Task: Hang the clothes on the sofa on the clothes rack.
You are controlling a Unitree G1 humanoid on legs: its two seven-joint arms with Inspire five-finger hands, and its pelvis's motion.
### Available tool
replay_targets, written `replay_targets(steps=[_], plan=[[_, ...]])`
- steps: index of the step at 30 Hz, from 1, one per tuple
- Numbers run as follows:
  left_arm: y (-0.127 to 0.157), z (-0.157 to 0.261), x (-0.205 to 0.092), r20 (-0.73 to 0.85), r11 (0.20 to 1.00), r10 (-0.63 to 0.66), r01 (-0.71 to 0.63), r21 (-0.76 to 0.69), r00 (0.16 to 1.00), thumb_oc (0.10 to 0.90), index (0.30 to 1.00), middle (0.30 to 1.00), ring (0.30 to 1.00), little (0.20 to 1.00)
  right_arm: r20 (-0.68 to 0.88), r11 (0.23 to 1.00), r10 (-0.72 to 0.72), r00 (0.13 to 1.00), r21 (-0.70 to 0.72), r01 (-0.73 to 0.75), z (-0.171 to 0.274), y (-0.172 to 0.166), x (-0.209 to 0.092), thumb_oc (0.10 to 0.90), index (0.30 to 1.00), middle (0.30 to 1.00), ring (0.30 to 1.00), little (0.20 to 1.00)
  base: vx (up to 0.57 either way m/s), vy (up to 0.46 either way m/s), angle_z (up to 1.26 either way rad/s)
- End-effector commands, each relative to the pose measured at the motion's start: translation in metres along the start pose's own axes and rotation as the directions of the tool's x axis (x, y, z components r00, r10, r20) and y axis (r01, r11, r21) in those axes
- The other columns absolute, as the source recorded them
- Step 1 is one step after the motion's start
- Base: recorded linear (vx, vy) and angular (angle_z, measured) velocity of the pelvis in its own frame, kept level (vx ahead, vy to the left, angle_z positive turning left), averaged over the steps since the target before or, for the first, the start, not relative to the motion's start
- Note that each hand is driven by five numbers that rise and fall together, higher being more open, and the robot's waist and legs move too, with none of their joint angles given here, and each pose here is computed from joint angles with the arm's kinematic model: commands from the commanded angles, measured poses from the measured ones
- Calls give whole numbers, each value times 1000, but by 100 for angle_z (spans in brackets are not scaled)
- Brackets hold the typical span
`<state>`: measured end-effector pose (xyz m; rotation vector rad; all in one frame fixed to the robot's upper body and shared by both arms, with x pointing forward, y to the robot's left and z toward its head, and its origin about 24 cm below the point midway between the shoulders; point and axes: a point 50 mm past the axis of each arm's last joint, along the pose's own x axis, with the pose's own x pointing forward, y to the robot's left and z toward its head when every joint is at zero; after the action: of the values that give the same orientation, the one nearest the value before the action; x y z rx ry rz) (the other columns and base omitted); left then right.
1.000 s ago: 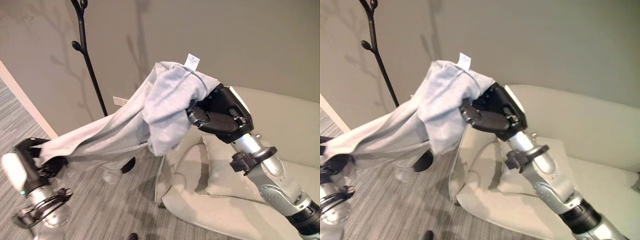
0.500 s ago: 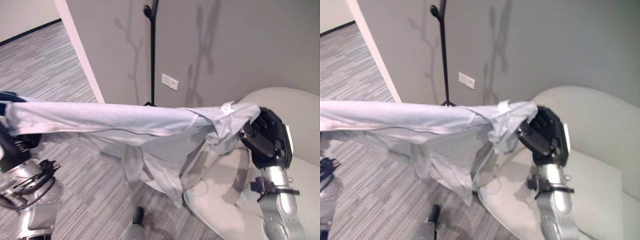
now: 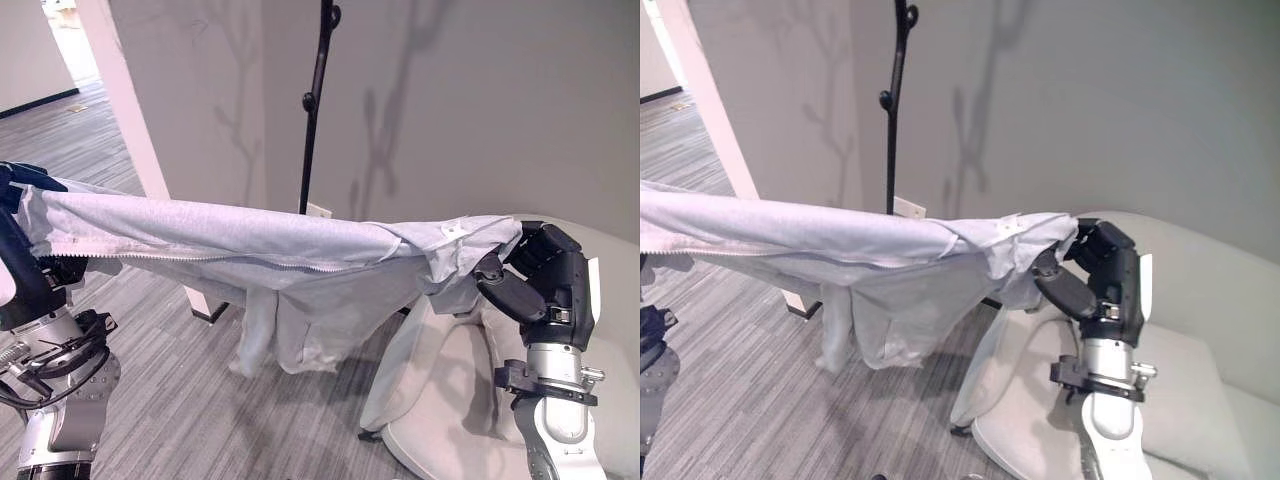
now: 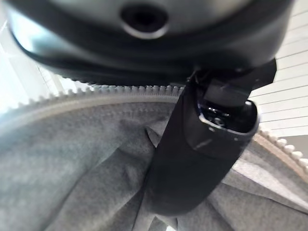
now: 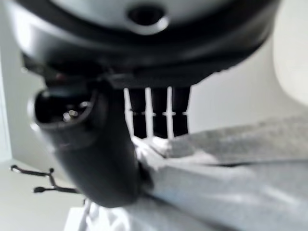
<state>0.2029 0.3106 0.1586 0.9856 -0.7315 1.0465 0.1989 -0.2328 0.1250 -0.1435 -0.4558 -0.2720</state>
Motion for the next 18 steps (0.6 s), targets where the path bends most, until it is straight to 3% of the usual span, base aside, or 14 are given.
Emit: replay_targets(steps=[1,8,12,18], plan=[[12,19,33,138,985,168,-160,-65,976,400,300,300,300,300,285,986,-159,945,-10,168,37,-17,32,400,300,300,300,300,74,16,-26],[0,26,26,152,992,95,-80,-102,984,400,300,300,300,300,308,984,-148,940,-45,170,41,-19,33,400,300,300,300,300,144,-45,11],[-4,35,36,198,987,109,-81,-142,974,400,300,300,300,300,354,987,-110,929,-72,144,48,-15,42,400,300,300,300,300,129,-75,4],[8,43,64,357,978,206,-200,-53,911,400,300,300,300,300,467,966,-88,880,-176,190,62,-13,59,400,300,300,300,300,26,25,-5]])
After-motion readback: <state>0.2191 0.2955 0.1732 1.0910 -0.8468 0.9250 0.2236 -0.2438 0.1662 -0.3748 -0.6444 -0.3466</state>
